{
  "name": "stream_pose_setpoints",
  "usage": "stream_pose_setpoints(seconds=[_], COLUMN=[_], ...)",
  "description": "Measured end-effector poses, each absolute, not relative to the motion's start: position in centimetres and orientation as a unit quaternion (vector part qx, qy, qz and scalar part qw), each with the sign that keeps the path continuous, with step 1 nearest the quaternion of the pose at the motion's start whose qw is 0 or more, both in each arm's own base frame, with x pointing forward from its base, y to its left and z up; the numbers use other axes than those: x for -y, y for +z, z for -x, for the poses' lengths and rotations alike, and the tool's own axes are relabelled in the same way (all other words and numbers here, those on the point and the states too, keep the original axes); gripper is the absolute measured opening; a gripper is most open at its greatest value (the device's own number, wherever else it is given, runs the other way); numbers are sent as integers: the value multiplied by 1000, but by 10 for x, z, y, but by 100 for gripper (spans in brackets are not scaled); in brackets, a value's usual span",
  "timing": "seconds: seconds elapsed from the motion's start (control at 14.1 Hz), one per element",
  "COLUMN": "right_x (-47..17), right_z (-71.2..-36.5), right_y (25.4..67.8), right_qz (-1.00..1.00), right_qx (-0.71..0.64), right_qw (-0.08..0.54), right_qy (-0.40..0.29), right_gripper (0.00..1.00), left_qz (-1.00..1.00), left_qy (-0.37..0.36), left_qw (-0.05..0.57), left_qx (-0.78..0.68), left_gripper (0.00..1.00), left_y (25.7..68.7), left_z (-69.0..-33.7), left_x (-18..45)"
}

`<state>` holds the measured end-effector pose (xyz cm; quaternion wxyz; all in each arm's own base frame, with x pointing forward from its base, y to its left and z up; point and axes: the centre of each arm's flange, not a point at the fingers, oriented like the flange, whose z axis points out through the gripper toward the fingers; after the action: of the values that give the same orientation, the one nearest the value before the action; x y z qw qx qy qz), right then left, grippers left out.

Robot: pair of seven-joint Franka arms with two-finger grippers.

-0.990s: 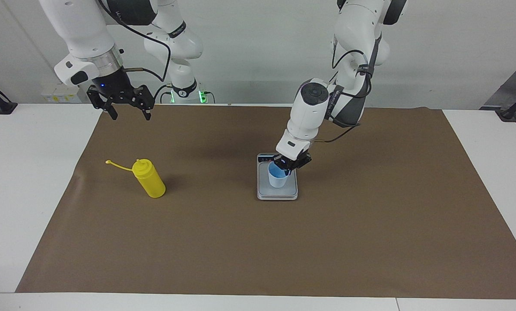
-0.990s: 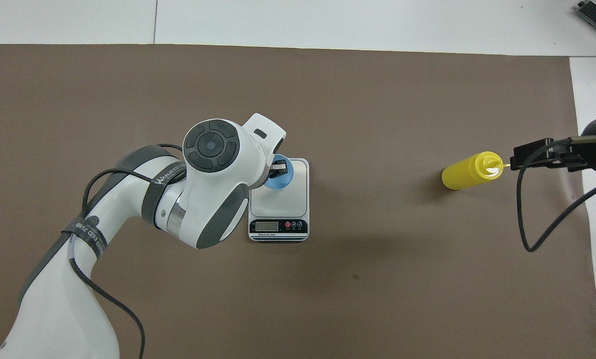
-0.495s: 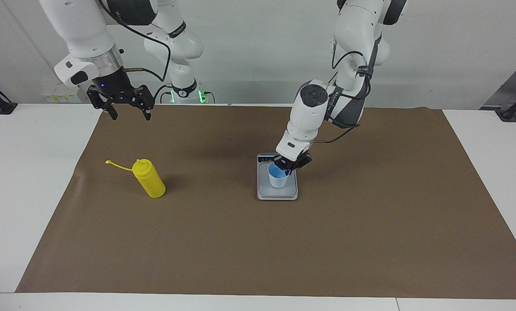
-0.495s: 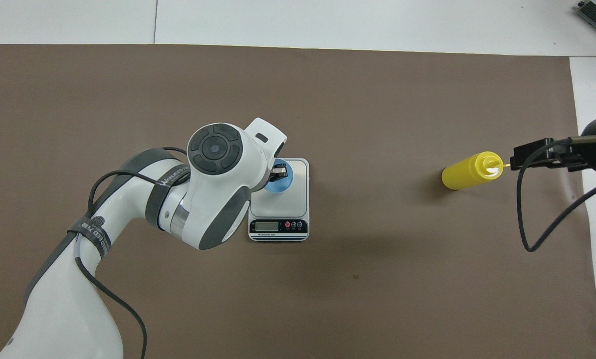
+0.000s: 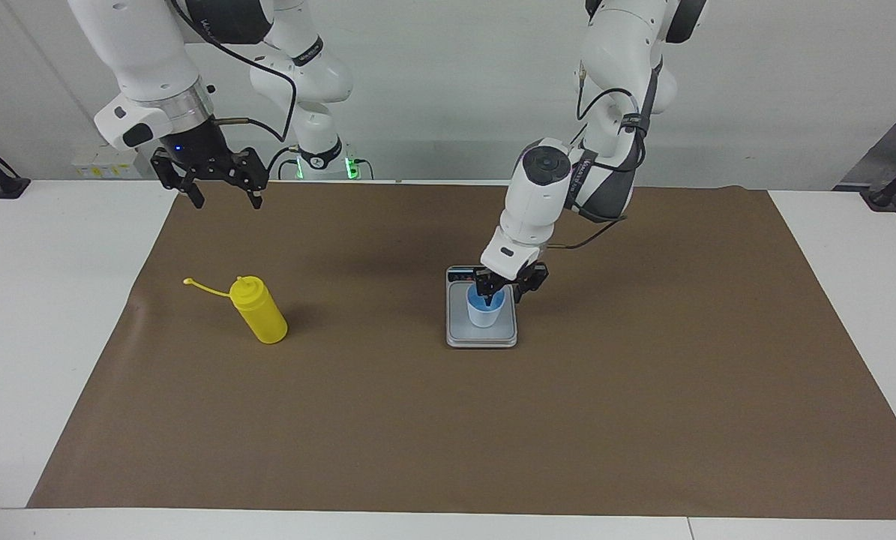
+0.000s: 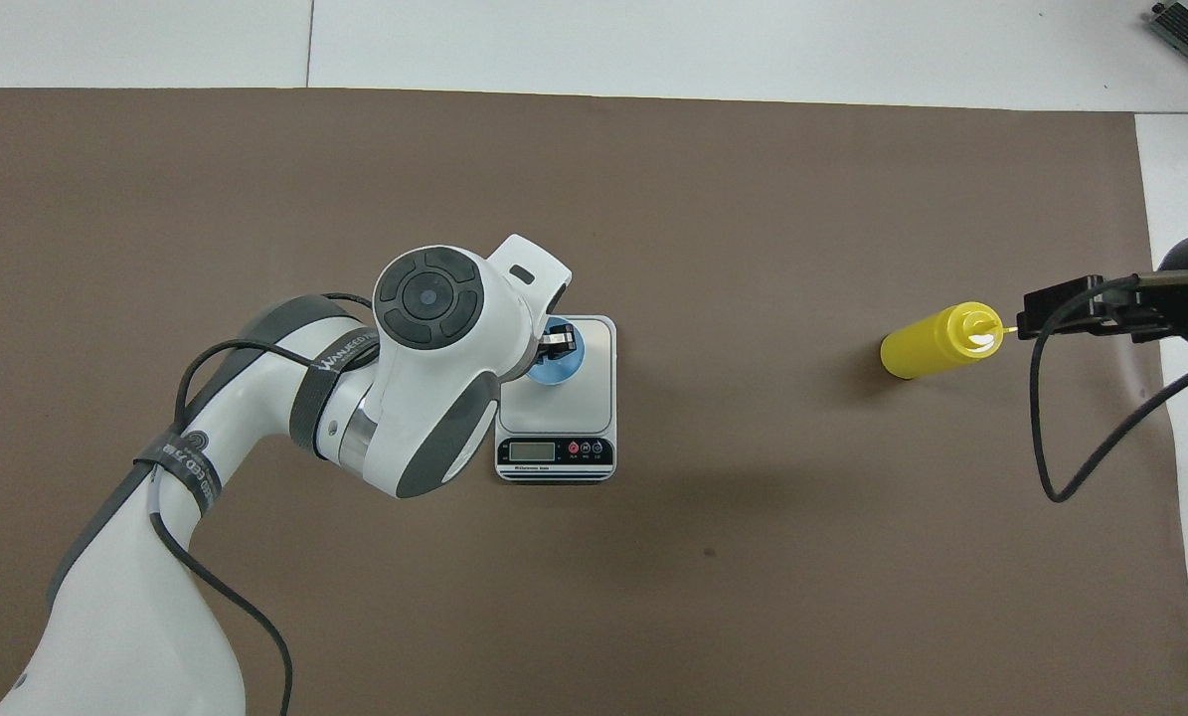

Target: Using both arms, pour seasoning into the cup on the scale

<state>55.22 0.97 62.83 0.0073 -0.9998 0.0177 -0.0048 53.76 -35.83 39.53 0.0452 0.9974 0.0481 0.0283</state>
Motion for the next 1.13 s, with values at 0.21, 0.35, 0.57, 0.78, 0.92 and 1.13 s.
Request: stream_pose_setpoints(seconds=[0.21,0.35,0.57,0.78,0.92,1.13], right_x=[-10,-10,-10,-10,-10,-10], right_z=[-552,-552,-552,-552,-552,-552], right_y=[628,628,628,628,628,628], right_qz=[1000,1000,1000,1000,1000,1000], right_qx=[-18,-18,-18,-18,-18,-18], right_qw=[7,7,7,7,7,7], right_qy=[-5,-5,-5,-5,-5,-5], right_gripper=[100,100,100,100,100,100], left_qz=[-997,-998,-999,-998,-996,-994], left_qy=[46,50,48,38,28,17], left_qw=[36,31,18,6,0,-4], left_qx=[-48,-33,12,55,81,108], left_gripper=[100,100,100,100,100,100], left_y=[435,463,496,523,534,541], left_z=[-545,-552,-563,-565,-565,-568], left_x=[330,298,240,180,146,90])
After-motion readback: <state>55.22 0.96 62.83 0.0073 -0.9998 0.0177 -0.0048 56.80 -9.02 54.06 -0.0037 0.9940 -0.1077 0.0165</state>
